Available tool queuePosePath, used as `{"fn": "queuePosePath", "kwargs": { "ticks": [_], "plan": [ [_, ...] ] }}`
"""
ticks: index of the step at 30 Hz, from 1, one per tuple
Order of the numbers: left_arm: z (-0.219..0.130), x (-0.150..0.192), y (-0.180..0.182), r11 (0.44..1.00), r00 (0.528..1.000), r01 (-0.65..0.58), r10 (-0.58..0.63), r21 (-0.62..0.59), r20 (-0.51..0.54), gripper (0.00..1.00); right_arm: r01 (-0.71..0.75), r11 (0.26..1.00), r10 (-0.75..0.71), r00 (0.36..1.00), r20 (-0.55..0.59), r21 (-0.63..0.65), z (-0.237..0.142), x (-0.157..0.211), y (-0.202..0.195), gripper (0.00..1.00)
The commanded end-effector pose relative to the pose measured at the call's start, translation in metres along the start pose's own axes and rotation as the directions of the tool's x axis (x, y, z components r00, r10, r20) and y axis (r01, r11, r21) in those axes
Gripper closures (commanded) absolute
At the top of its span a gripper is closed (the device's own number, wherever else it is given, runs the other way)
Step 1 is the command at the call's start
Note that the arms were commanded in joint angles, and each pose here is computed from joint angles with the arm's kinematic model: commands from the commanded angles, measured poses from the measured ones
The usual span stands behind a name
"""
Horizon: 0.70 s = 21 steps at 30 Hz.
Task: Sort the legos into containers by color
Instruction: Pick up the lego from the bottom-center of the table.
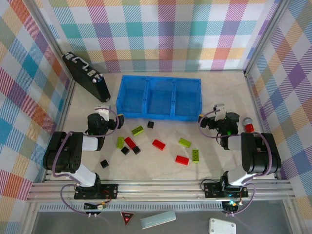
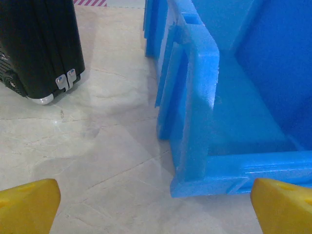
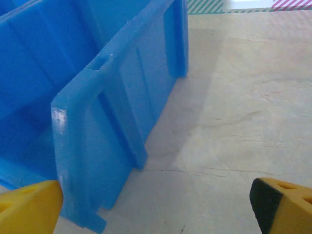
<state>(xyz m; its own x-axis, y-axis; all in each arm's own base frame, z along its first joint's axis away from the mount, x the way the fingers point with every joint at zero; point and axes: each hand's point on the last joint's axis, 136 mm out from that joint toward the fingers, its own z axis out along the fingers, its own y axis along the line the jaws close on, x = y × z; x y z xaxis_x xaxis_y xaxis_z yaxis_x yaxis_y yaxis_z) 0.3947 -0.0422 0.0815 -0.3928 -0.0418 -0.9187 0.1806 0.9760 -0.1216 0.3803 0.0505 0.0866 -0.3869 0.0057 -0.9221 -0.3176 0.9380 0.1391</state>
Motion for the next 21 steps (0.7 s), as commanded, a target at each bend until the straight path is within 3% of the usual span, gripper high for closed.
{"fn": "queuePosePath", "kwargs": {
  "ticks": [1, 21],
  "plan": [
    [-0.0016, -0.0019, -0.0035, 1.000, 1.000, -0.018, 0.017, 0.026, 0.019, 0.00, 0.032, 0.999, -0.031, 0.999, 0.041, -0.038, 0.0007, -0.0125, 0.0064, 0.01],
    [-0.0020, -0.0025, -0.0032, 1.000, 1.000, -0.018, 0.018, 0.025, 0.022, 0.00, 0.032, 0.999, -0.031, 0.999, 0.042, -0.029, 0.0004, -0.0129, 0.0052, 0.01]
  ]
}}
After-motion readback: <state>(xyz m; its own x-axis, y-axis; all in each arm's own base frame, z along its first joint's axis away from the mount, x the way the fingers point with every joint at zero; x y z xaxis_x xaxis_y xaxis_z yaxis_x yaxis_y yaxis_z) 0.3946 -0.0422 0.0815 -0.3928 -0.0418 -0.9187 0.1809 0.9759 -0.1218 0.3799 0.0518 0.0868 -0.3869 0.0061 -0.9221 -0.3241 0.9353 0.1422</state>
